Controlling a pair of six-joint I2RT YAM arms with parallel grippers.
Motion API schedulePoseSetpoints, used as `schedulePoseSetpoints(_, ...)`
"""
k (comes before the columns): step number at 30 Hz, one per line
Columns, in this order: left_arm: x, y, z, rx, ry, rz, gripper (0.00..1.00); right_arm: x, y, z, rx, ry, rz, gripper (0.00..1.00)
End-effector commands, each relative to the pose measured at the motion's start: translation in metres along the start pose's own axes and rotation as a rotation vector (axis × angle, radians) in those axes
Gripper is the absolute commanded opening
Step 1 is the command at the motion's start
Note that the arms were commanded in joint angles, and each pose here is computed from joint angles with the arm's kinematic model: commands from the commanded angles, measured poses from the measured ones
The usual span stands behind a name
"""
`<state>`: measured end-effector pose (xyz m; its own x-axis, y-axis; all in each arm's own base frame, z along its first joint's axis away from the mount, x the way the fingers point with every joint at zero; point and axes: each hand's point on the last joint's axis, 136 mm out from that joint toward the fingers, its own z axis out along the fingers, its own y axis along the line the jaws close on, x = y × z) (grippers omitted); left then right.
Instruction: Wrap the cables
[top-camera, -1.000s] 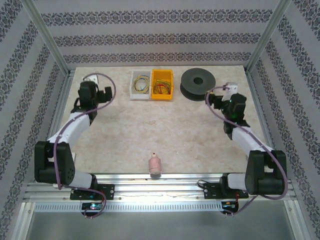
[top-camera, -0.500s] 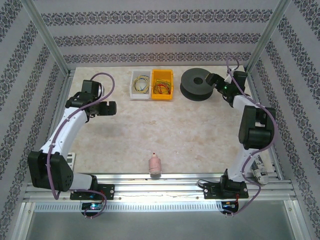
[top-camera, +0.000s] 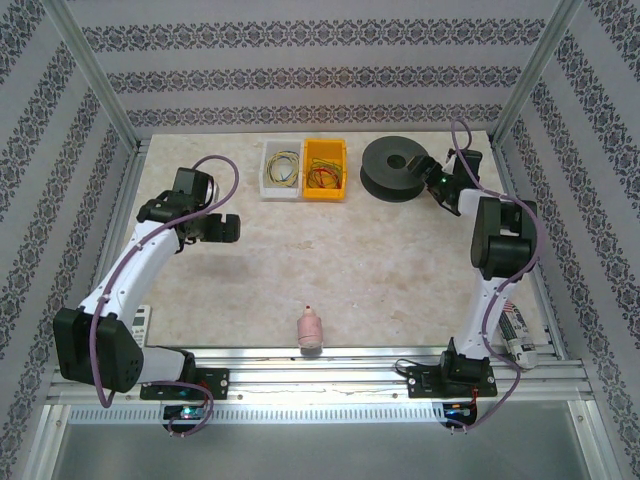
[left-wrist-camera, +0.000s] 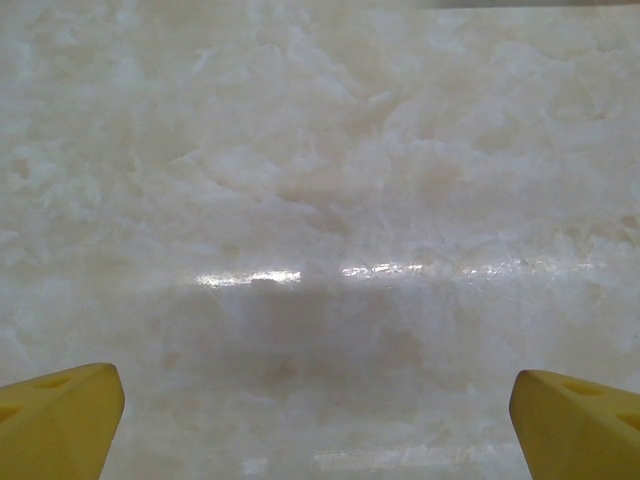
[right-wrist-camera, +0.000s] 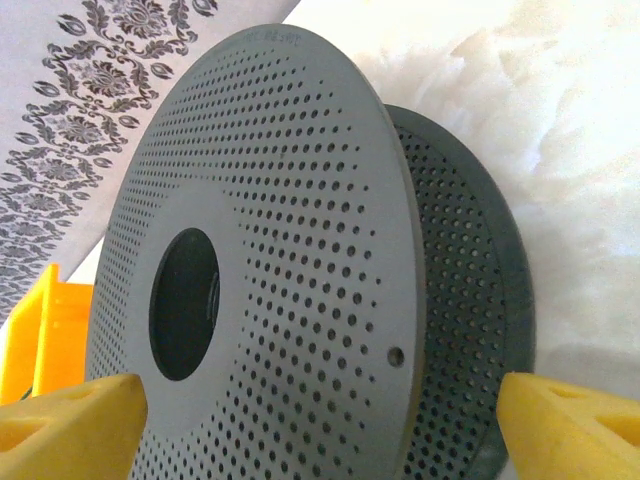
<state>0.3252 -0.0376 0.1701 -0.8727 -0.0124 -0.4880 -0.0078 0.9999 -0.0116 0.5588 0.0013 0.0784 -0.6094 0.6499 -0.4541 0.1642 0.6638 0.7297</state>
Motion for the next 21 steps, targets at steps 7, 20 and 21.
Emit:
schedulePoseSetpoints(7, 0.0122, 0.0041, -0.0072, -0.026, 0.001, -0.006, 1.00, -0.0048, 0.0134, 0.0122, -0.068, -0.021, 0.030, 0.72)
schedulePoseSetpoints(20, 0.0124, 0.0029, -0.0038, -0.020, 0.000, -0.002, 0.99, -0.0085, 0.0126, 0.0136, -0.074, -0.033, 0.044, 0.30)
schedulePoseSetpoints(21, 0.0123, 0.0036, -0.0038, -0.023, -0.001, -0.001, 1.00, -0.0087, 0.0121, 0.0133, -0.072, -0.034, 0.044, 0.26)
